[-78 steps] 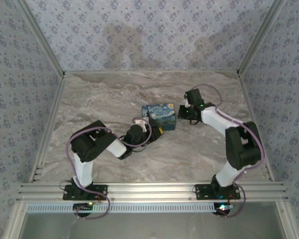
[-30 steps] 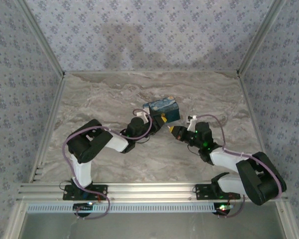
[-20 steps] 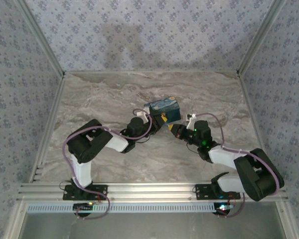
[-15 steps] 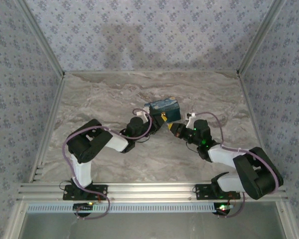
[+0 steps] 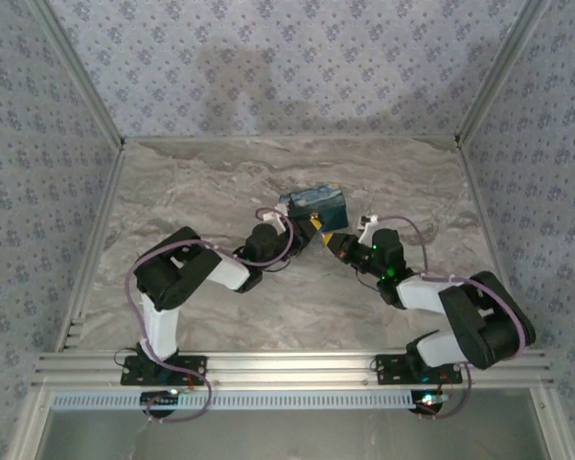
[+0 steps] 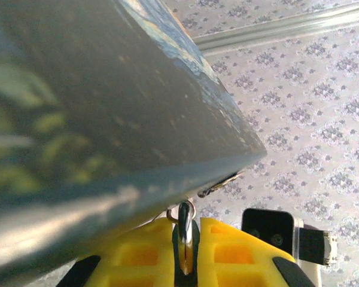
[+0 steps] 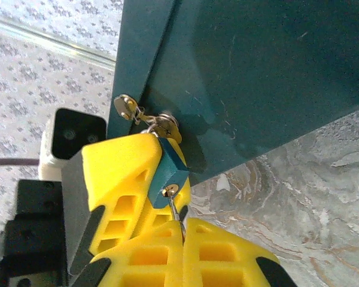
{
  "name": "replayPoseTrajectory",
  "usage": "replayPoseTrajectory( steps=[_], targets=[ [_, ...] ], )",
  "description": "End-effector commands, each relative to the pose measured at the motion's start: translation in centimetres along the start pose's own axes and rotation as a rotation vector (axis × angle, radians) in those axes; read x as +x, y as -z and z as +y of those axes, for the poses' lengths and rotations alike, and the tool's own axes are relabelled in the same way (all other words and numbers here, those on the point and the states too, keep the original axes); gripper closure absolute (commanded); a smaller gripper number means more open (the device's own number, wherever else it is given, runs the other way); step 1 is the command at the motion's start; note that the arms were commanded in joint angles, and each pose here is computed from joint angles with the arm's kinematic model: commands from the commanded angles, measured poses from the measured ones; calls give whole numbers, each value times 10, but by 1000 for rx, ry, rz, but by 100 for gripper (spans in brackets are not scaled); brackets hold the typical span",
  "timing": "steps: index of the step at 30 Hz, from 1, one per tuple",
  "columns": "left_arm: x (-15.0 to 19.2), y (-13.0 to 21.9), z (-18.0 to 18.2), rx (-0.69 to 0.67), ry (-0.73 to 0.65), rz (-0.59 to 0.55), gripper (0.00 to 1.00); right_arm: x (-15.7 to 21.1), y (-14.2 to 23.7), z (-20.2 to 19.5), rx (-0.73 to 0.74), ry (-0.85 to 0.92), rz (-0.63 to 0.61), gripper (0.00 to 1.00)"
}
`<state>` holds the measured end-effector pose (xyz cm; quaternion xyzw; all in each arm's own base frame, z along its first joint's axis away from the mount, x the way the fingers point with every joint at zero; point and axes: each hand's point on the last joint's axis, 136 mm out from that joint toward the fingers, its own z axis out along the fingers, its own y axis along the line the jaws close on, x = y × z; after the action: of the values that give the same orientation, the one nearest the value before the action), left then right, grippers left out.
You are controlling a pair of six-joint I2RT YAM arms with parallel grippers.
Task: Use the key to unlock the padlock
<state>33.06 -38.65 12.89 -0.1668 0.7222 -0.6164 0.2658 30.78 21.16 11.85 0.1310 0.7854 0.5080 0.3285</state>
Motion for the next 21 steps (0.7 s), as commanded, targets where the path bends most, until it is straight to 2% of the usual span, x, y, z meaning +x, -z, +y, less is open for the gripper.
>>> replayPoseTrajectory(
  steps=[1,7,21],
  targets=[
    [21,-3,-54,191,-7,77,100,-19,-4,23,-94,-92,-61,100],
    [23,-2,-61,218,-9,87,100,-28,0,16,-91,-168,-95,100],
    [28,0,-75,286,-2,108,100,-24,-17,8,-124,-352,-45,100]
  ],
)
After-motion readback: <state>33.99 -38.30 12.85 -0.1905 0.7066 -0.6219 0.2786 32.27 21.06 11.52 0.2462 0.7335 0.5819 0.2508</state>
